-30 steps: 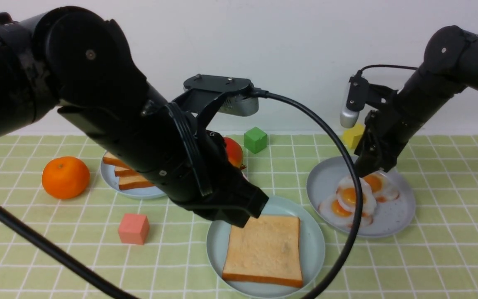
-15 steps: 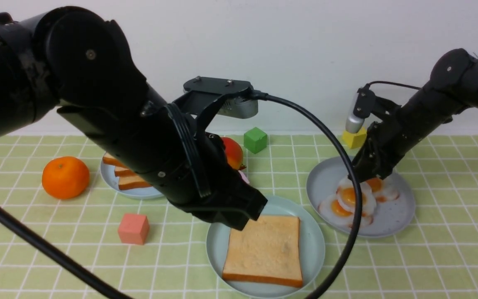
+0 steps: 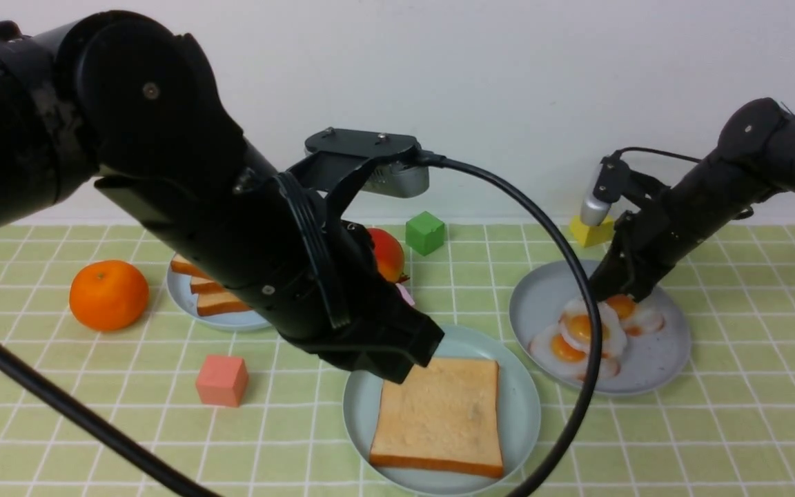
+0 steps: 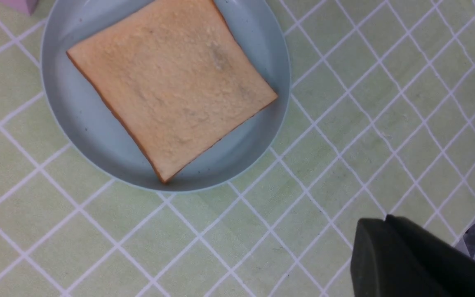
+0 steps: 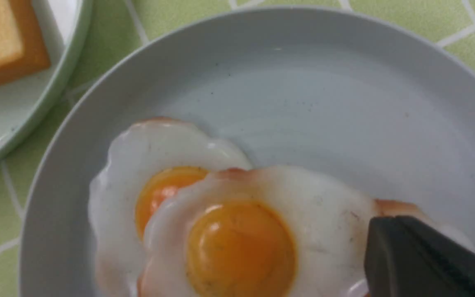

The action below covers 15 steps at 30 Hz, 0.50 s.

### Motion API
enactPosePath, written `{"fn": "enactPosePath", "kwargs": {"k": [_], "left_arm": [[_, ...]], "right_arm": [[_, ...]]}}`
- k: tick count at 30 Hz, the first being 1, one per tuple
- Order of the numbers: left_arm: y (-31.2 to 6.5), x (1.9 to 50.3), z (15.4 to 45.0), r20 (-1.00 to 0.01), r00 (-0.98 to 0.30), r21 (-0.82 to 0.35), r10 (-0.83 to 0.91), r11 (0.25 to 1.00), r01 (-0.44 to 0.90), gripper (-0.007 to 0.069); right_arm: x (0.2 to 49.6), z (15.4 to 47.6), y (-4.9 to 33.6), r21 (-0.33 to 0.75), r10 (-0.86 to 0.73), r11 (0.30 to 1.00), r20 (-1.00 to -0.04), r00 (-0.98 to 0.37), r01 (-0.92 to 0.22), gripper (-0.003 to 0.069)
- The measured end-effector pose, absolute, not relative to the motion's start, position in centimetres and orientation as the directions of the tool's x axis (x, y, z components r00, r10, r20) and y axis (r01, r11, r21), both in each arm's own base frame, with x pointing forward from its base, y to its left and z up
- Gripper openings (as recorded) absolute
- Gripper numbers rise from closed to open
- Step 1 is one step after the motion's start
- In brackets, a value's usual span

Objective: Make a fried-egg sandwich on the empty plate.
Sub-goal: Use the right arm to grab a fried egg

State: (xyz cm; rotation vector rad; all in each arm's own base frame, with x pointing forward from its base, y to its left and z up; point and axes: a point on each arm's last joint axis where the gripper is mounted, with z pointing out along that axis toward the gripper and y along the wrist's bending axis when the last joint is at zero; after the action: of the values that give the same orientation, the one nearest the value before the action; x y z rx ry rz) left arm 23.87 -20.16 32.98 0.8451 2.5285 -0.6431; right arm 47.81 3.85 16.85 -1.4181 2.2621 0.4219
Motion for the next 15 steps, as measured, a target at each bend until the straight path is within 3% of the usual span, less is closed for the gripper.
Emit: {"fn": "enactPosePath", "kwargs": {"k": [7, 12, 15], "left_arm": [[-20.2, 23.9, 33.0, -0.496, -0.739, -0.296, 0.455, 0.712, 0.637, 0.0024], [-20.2, 23.8, 33.0, -0.495, -0.74, -0.296, 0.456, 0.712, 0.637, 0.0025], [-20.2, 23.9, 33.0, -0.501, -0.738, -0.295, 0.452, 0.712, 0.637, 0.0029]], "right_arm": [[48.3, 19.5, 2.8, 0.057, -0.733, 0.422, -0.566, -0.378, -0.905, -0.0011], [49.0, 21.6, 2.5, 0.119, -0.627, 0.56, -0.585, -0.514, -0.82, -0.0009], [48.9, 21.4, 1.9, 0.235, -0.483, 0.729, -0.49, -0.726, -0.643, 0.0007]]}}
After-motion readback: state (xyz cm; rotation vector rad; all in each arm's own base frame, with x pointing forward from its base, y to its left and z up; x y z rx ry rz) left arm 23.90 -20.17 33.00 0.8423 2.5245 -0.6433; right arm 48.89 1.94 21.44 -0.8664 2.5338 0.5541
